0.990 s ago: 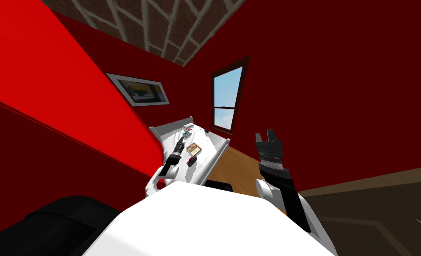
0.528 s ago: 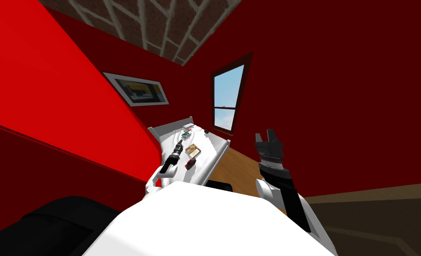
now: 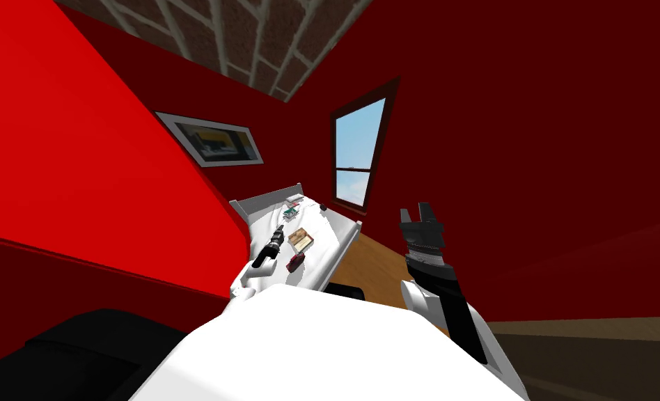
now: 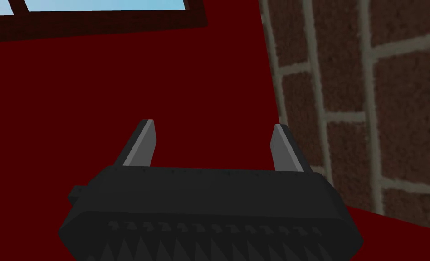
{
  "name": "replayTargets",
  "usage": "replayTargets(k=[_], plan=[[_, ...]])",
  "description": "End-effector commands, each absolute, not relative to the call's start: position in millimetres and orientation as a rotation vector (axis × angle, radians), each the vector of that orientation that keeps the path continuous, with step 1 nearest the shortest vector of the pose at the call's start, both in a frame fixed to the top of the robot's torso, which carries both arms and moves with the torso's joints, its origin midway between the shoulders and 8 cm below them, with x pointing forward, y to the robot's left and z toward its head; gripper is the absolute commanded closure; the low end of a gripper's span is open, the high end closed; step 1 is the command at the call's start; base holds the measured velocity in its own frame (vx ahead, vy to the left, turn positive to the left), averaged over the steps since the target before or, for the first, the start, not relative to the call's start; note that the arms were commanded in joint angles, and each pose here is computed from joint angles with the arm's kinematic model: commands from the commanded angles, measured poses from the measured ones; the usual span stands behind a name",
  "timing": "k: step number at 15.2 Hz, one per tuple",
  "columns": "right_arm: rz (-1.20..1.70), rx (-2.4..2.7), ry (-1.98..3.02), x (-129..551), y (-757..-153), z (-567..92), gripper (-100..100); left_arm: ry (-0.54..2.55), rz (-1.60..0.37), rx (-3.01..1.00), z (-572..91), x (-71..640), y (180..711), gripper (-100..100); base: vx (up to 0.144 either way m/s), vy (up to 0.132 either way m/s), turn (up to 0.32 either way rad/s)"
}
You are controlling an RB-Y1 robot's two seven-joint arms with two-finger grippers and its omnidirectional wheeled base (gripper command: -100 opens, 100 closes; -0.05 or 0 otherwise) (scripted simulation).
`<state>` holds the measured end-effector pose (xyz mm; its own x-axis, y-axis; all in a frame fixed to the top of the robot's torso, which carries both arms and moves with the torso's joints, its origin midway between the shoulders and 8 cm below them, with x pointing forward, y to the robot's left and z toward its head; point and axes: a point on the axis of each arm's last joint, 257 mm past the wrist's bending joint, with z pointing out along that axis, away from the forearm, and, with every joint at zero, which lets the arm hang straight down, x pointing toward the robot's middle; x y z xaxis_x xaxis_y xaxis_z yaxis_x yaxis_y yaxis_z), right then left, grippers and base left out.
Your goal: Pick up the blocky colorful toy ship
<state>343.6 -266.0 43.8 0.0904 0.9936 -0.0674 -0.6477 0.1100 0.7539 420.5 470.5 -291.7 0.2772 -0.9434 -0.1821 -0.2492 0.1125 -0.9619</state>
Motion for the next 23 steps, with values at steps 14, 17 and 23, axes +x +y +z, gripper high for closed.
replayTargets(k=[14, 17, 23], plan=[[1.353, 0.642, 0.679, 343.6, -266.0, 43.8, 0, 1.21, -0.539, -1.875, -424.8, 367.8, 518.6, -100, 0.103, -0.023, 0.014], [1.353, 0.642, 0.679, 343.6, -266.0, 43.8, 0, 1.202, -0.505, -1.957, -445.6, 355.8, 520.4, -100, 0.106, -0.029, 0.015], [1.353, 0.641, 0.679, 343.6, -266.0, 43.8, 0, 1.167, -0.415, -2.191, -501.1, 319.6, 514.6, -100, 0.083, -0.017, 0.015]])
